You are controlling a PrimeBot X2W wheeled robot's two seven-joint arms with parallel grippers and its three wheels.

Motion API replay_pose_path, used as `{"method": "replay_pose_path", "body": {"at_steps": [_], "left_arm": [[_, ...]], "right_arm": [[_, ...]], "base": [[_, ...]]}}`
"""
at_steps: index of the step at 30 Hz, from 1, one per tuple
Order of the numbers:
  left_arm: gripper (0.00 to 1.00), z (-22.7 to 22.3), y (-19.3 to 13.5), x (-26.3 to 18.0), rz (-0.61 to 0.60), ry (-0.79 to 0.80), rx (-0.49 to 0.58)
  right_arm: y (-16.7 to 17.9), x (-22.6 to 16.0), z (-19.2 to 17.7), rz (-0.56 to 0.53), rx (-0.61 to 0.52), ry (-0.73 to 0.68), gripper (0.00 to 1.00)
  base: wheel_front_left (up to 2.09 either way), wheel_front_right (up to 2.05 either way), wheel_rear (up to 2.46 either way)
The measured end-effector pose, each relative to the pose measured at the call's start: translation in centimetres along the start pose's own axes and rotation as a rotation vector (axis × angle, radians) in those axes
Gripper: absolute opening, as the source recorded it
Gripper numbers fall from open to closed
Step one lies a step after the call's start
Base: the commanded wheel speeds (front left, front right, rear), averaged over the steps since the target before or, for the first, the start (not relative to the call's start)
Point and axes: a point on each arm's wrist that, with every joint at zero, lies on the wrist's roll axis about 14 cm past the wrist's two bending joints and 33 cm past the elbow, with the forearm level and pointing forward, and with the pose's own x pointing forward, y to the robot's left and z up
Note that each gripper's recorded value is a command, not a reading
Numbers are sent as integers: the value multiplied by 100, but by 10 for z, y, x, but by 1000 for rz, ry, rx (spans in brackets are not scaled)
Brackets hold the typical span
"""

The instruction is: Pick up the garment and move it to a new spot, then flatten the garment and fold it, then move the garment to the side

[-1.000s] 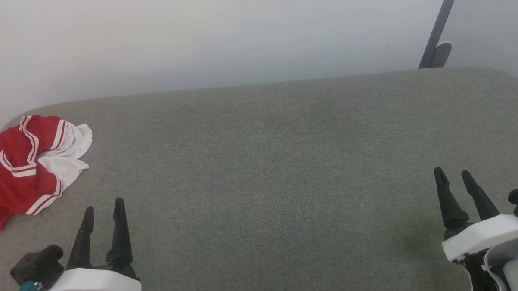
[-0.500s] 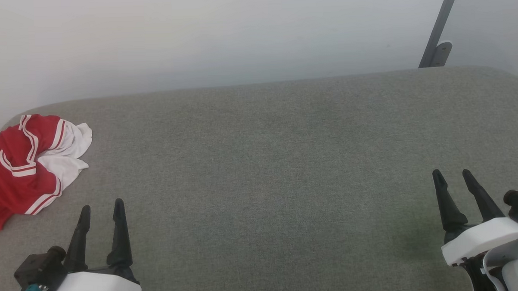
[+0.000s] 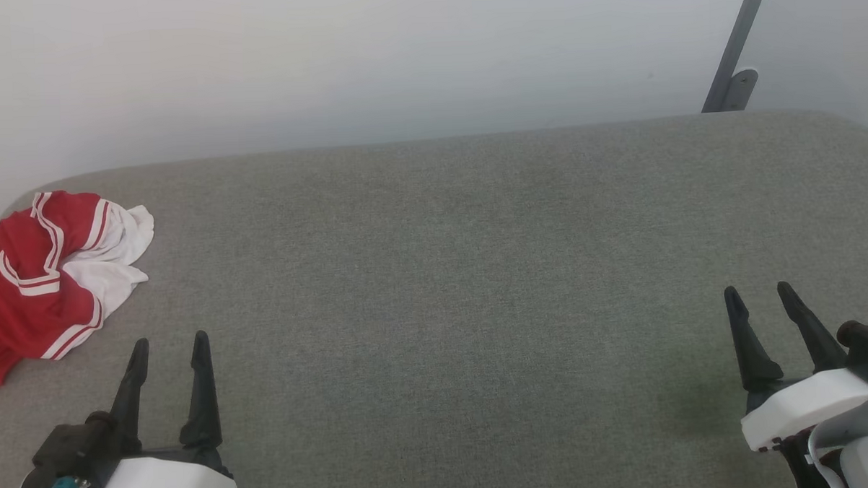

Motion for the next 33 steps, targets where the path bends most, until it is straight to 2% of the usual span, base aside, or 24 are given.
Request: {"method": "replay_pose_path", "body": {"at_steps": [8,23,33], "left_arm": [[100,3,-1,0,-14,-12,51],[100,2,1,0,-8,-8,48],[100,6,28,-13,84,-18,38]], "right_arm": [[2,0,2,16,-55,-8,100],[2,0,3,15,-59,-14,100],[29,8,0,95,-61,-7,100]], "base": [[0,0,0],[0,0,0],[0,0,0]]}}
